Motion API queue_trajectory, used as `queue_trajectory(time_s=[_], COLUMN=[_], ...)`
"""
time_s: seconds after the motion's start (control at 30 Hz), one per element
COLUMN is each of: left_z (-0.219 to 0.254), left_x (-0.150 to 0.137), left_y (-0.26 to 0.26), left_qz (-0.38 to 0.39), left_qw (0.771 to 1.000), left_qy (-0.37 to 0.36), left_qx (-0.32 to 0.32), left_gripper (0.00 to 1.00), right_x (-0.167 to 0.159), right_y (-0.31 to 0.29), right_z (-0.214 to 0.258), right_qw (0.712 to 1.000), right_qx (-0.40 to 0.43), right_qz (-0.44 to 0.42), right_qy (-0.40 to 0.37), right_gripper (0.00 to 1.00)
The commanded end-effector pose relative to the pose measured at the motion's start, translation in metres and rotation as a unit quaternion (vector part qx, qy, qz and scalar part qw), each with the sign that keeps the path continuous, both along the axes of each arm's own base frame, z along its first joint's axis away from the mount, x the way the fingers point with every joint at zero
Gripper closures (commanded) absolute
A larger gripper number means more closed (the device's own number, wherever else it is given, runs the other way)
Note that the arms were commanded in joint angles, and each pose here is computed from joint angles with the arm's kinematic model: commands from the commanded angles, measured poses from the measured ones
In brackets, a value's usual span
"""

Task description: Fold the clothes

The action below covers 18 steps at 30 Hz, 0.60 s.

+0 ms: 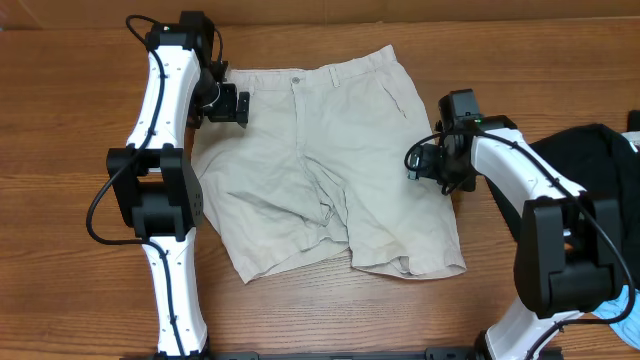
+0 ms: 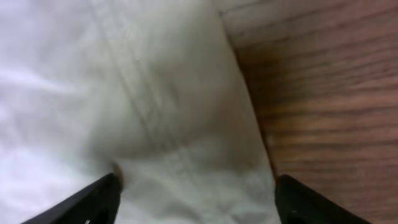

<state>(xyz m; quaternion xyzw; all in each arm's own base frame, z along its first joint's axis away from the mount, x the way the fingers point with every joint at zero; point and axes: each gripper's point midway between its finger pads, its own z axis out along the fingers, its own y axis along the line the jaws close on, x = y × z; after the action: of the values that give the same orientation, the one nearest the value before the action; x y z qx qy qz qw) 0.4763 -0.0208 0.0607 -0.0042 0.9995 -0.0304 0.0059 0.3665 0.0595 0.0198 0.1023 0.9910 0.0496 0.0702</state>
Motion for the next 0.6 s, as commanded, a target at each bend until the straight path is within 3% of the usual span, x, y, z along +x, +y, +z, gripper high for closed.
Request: queue_trajectory(time_s=[0.0,0.13,0.4,0.57], left_z=[0.007,0.007,0.007,0.007], left_x=[0.006,0.006,0.006,0.006], left_y=[-0.002,-0.002,-0.003,-0.007], left_qz=[-0.001,-0.001,-0.001,-0.006], left_qw=[1.0,1.0,1.0,1.0], left_qy=[-0.014,-0.014,-0.016,-0.016], left_qx=[-0.006,-0.006,-0.006,-0.006], left_gripper=[0.0,0.0,0.0,0.0], right_x=[-0.004,-0.001,0.014,0.037], right_y=[-0.006,-0.004,0.005,0.003], right_z=[-0.021,-0.038,-0.05,-0.046], right_qw=[1.0,0.999,0.999,0.997], right_qx=[-0.015,-0.009,0.015,0.019], right_qz=[-0.013,-0.029,-0.048,-0.067], right_qy=[0.019,0.027,0.007,-0.036], right_gripper=[0.24,0.37,0.8,0.92])
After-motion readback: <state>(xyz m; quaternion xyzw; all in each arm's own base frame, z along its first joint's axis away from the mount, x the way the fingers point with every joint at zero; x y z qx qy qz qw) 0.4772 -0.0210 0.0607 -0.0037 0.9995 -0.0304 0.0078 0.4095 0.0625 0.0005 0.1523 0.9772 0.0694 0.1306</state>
